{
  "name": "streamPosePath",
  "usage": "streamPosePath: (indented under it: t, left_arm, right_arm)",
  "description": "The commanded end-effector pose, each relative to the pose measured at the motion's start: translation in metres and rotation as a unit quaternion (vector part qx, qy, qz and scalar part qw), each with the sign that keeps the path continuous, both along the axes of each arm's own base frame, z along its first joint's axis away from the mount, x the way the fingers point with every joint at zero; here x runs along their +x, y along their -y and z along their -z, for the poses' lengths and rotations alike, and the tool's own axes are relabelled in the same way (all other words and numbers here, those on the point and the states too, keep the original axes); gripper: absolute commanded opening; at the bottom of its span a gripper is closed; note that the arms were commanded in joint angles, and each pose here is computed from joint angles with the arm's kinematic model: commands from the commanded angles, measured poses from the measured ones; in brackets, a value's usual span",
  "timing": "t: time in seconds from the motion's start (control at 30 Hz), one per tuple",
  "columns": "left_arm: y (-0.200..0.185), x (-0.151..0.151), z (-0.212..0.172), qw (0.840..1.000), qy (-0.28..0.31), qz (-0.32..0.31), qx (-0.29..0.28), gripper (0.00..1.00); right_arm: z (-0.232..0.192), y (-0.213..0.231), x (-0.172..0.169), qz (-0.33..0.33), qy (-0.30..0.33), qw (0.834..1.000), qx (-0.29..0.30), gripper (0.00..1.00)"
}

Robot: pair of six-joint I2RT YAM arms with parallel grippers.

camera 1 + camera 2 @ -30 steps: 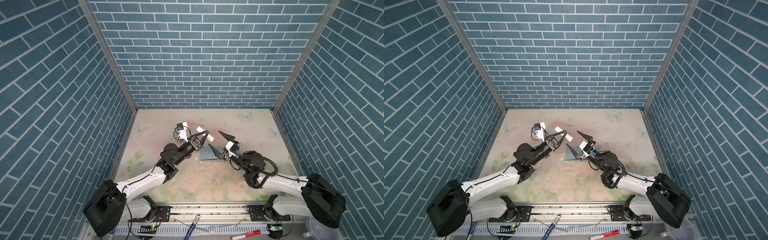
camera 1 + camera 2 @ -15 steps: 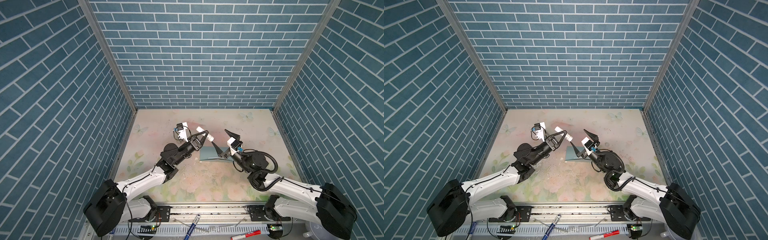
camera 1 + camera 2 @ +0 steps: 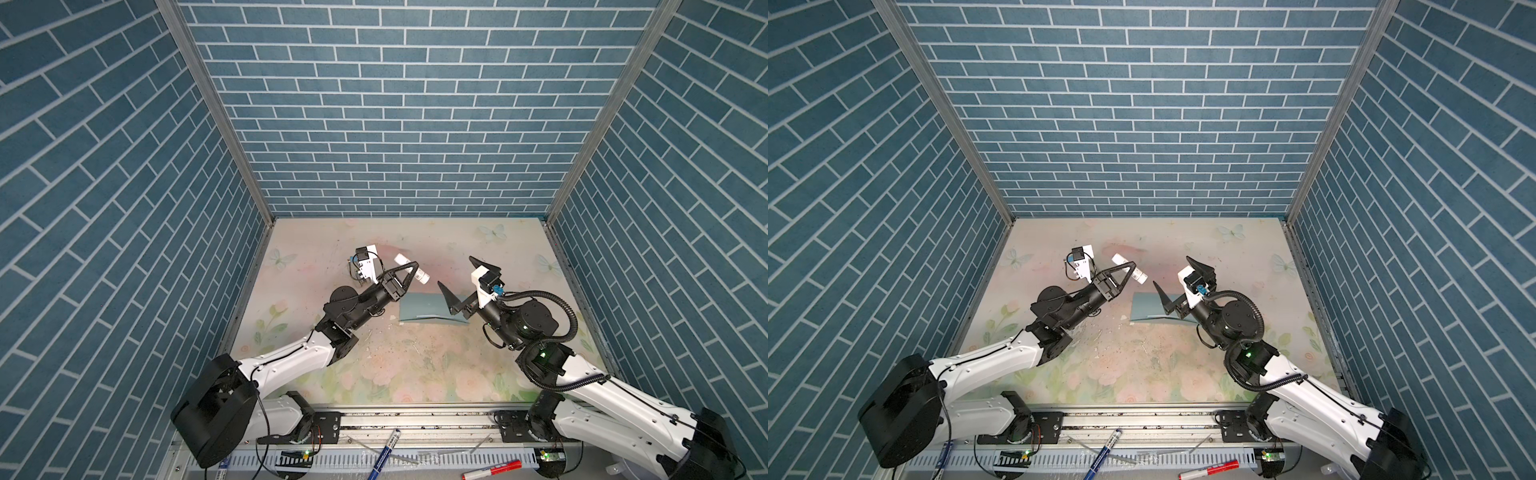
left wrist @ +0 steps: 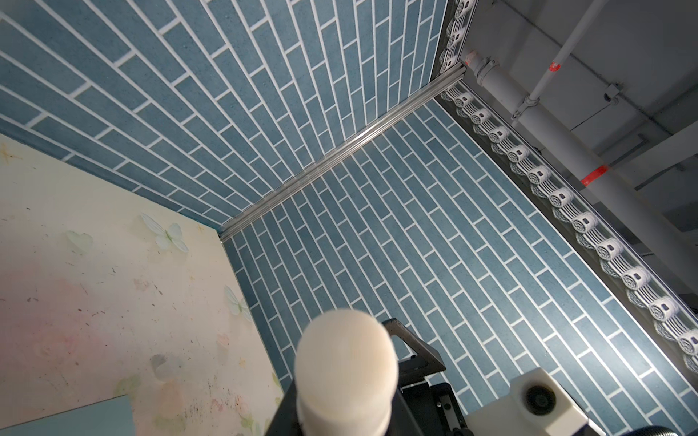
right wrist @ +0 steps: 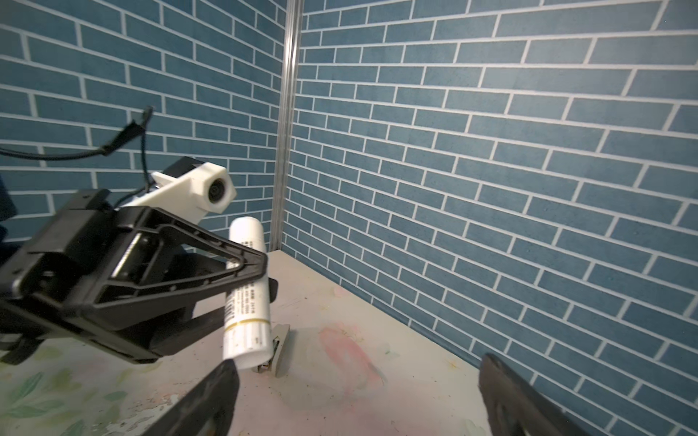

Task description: Place the letter into the envelope and seal it

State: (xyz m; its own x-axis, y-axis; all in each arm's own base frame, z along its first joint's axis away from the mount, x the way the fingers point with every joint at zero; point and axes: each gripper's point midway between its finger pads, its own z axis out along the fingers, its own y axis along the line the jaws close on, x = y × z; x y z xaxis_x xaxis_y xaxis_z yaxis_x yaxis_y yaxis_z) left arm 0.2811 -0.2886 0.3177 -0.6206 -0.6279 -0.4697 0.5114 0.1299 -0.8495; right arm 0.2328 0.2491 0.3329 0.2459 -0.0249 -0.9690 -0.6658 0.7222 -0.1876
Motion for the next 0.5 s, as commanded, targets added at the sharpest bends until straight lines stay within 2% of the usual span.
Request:
streamPosePath:
  t: [0.0,0.23,0.33,0.47]
  left_arm:
    - [0.001,-0.004,-0.024,0.999,0.02,0.014,-0.03,0.0]
    - [0.0,-0.006,-0.027,0.999,0.016,0.02,-0.044,0.0]
    - [0.0,-0.006,-0.027,0.999,0.013,0.022,-0.046,0.0]
    - [-0.001,-0.007,-0.029,0.998,0.012,0.024,-0.05,0.0]
  right_arm:
    - [-0.003,-0.013,-0.014,-0.059,0.002,0.998,0.015,0.97]
    - [-0.004,-0.035,-0.019,-0.108,0.024,0.994,0.009,0.9]
    - [-0.005,-0.039,-0.017,-0.11,0.032,0.993,0.011,0.89]
    - [-0.008,-0.044,-0.013,-0.109,0.043,0.993,0.019,0.82]
